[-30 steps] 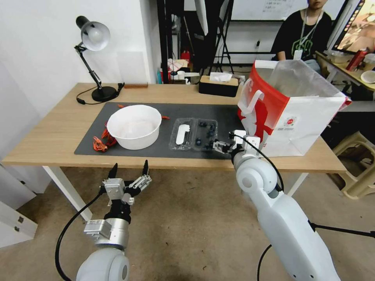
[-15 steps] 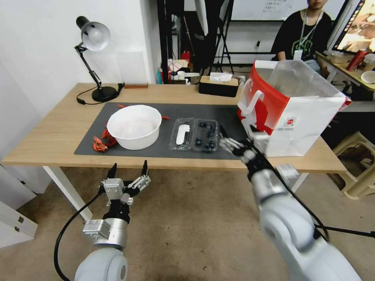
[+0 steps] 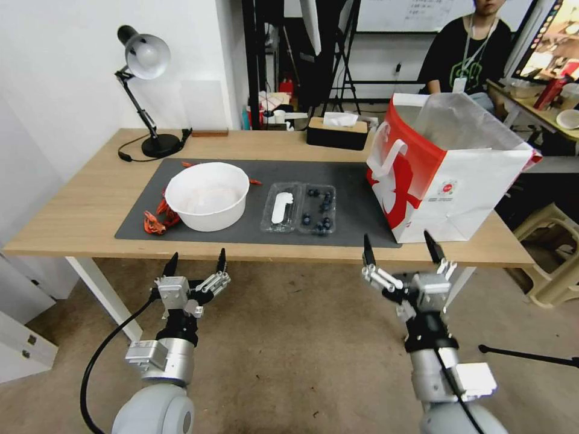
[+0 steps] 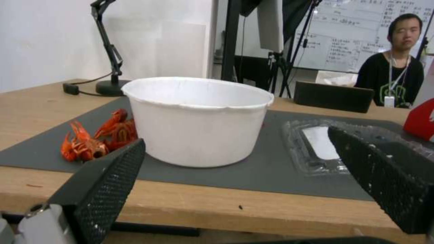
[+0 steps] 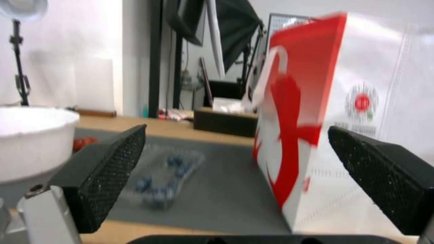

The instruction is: Close the takeout container lid, then place the container into the takeout bag.

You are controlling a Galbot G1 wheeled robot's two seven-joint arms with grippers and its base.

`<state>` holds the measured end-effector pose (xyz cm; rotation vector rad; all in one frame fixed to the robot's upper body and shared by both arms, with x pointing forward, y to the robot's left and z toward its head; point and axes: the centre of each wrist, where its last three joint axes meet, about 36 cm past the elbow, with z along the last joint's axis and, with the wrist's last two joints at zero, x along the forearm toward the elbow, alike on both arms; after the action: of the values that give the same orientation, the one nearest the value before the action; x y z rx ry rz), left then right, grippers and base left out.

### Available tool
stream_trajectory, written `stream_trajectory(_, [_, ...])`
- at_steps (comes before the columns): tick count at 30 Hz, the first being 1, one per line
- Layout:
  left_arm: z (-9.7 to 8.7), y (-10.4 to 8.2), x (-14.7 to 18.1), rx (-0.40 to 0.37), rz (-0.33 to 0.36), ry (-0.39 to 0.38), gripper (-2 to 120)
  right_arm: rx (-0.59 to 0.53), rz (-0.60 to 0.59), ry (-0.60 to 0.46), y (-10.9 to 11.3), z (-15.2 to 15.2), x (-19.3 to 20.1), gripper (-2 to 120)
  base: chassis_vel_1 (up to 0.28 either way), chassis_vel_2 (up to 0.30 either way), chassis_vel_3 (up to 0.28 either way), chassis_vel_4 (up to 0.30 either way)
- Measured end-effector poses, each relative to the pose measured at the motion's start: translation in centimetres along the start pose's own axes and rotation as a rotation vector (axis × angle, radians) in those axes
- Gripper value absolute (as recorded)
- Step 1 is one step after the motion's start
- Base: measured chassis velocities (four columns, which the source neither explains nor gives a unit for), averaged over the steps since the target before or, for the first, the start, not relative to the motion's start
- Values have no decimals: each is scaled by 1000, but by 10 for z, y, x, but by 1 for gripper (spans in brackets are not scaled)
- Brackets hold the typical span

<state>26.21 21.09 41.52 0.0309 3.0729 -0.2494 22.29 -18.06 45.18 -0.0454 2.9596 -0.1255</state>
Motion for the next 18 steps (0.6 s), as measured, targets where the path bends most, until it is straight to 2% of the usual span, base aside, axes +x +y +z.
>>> stream_trajectory(8, [0, -2, 0, 2, 8, -8, 100, -4, 19, 11, -1, 3, -1, 100, 0, 0, 0, 0])
stream_trajectory(11, [3, -6, -3, 34, 45, -35, 100, -6, 23, 18, -2, 5, -1, 100, 0, 0, 0, 0])
stream_trajectory(12, [4, -7, -5, 74, 71, -41, 100, -8, 22, 21, -2, 7, -2, 100, 0, 0, 0, 0])
stream_trajectory(13, [4, -7, -5, 74, 71, -41, 100, -8, 22, 21, -2, 7, -2, 100, 0, 0, 0, 0])
stream_trajectory(15, [3, -11, -8, 175, 115, -33, 100, -9, 19, 24, -1, 11, -4, 100, 0, 0, 0, 0])
stream_trajectory(16, [3, -11, -8, 175, 115, -33, 100, -9, 19, 24, -1, 11, -4, 100, 0, 0, 0, 0])
stream_trajectory(18, [0, -18, -16, 309, 167, 13, 100, -9, 20, 30, -1, 13, -4, 100, 0, 0, 0, 0])
